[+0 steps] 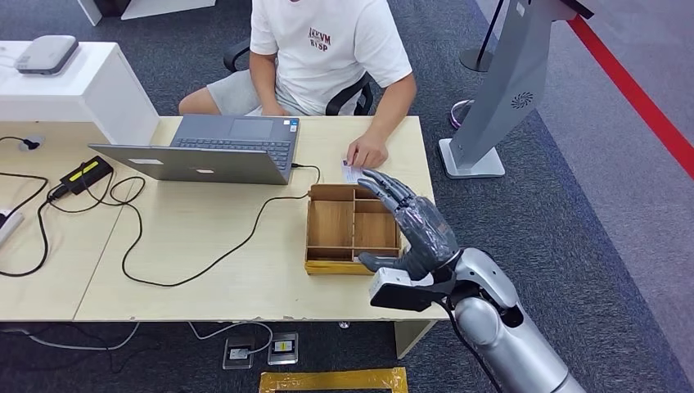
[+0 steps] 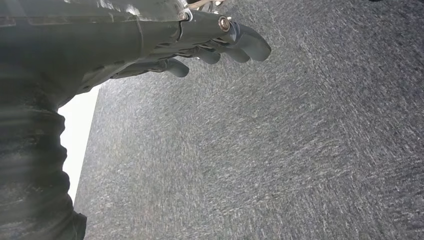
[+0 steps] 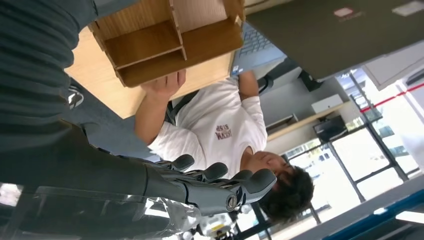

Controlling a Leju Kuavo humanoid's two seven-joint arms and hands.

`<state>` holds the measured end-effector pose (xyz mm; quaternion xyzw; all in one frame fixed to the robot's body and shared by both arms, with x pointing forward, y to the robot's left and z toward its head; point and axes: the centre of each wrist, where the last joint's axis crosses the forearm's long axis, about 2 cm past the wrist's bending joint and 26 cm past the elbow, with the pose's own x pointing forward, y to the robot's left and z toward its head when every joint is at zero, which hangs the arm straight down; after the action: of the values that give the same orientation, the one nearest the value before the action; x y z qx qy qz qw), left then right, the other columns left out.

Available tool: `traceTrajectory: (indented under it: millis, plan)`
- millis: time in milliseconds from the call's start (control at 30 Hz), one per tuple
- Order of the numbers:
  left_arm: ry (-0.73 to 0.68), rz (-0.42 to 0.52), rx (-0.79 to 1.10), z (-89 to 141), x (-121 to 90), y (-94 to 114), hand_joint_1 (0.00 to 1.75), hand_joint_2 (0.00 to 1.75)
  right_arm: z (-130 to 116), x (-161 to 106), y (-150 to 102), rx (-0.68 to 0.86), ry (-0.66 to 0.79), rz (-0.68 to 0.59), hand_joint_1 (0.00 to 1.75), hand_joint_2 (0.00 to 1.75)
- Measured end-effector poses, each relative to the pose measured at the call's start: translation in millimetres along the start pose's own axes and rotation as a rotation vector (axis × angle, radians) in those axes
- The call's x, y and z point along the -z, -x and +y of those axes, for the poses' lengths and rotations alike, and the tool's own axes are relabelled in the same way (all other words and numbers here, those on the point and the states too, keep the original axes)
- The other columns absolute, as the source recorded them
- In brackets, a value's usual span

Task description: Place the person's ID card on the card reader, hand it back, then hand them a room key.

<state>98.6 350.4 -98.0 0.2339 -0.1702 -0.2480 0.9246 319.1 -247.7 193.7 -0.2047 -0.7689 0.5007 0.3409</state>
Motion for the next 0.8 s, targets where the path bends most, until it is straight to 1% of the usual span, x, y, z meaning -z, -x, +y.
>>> traceTrajectory:
  millis: [167,300,367,567,667,800]
  plan:
    - [-0.003,0.019,-0.013,-0.2,-0.1,0.4,0.00,1.75,10.1,-2.2,-13.8,0.012,-0.064,0.028,0.00,1.75]
    - [-0.008,0.044,-0.025,-0.7,-0.3,0.2,0.00,1.75,17.0,-1.7,-21.9,-0.001,-0.048,0.119,0.00,1.75]
    - [-0.009,0.051,-0.029,-1.1,-0.5,0.1,0.00,1.75,20.0,-0.6,-24.0,0.003,-0.036,0.141,0.00,1.75]
    - [-0.007,0.054,-0.030,-2.3,-0.9,-0.6,0.00,1.75,27.1,1.4,-27.3,0.017,-0.042,0.149,0.00,1.75]
    - [-0.007,0.054,-0.031,-3.2,-1.2,-1.2,0.00,1.75,30.7,1.8,-28.3,0.034,-0.039,0.179,0.00,1.75]
    - [-0.007,0.053,-0.030,-3.5,-1.3,-1.4,0.00,1.75,41.0,-1.0,-32.0,0.018,-0.033,0.208,0.00,1.75]
